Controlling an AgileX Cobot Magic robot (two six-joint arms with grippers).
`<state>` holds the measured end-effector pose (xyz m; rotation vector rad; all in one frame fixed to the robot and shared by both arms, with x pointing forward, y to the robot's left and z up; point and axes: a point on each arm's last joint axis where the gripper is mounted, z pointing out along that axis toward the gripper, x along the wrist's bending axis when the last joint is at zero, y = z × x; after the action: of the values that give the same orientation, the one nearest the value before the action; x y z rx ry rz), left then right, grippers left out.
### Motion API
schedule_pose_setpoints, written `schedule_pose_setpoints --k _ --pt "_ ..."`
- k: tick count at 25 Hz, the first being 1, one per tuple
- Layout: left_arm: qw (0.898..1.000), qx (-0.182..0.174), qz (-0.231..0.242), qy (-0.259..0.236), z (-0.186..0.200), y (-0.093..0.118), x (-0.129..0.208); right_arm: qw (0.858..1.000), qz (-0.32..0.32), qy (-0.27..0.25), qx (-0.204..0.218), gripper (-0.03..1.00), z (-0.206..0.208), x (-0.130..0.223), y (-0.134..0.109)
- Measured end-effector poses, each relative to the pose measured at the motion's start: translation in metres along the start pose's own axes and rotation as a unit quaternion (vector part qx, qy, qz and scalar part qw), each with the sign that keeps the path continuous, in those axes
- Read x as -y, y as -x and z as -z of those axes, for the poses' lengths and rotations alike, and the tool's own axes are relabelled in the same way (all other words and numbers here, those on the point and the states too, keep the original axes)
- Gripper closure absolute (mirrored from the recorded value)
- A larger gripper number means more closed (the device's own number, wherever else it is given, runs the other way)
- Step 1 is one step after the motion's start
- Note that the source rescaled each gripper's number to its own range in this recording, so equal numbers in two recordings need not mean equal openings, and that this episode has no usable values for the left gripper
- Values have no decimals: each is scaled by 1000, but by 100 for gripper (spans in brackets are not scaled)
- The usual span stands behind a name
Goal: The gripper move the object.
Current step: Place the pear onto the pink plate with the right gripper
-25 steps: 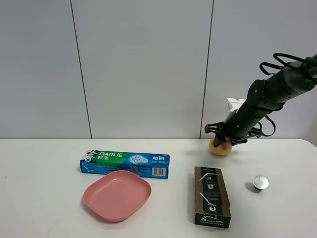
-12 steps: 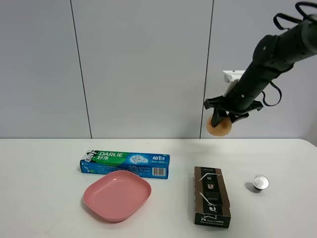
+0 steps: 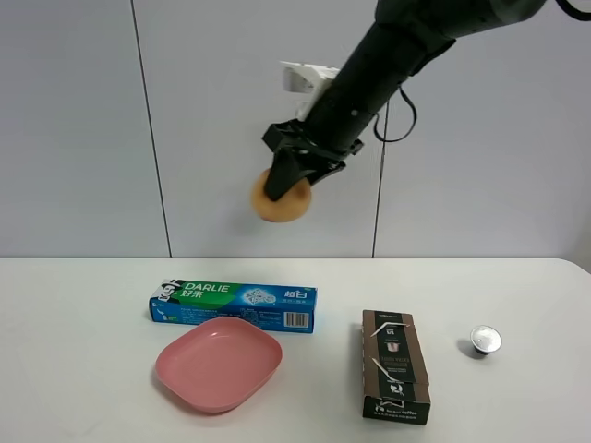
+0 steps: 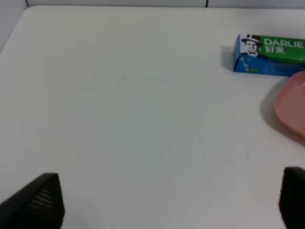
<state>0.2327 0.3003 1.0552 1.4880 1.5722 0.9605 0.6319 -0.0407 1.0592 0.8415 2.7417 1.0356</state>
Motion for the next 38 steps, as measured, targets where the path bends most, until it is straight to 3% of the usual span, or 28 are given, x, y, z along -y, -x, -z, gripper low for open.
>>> schedule_pose_setpoints --k 5,11,17,29,38 --pt "1000 0 0 0 0 0 0 996 73 -5 -44 97 -19 -13 -59" --pt "1000 0 0 0 0 0 0 991 115 -27 -69 97 -28 -15 -96" --pt "1000 0 0 0 0 0 0 989 111 -87 -54 97 -53 1 -89" --pt "1000 0 0 0 0 0 0 980 89 -167 -64 97 -120 40 -74" --pt "1000 0 0 0 0 0 0 980 96 -168 -42 94 -144 50 -66"
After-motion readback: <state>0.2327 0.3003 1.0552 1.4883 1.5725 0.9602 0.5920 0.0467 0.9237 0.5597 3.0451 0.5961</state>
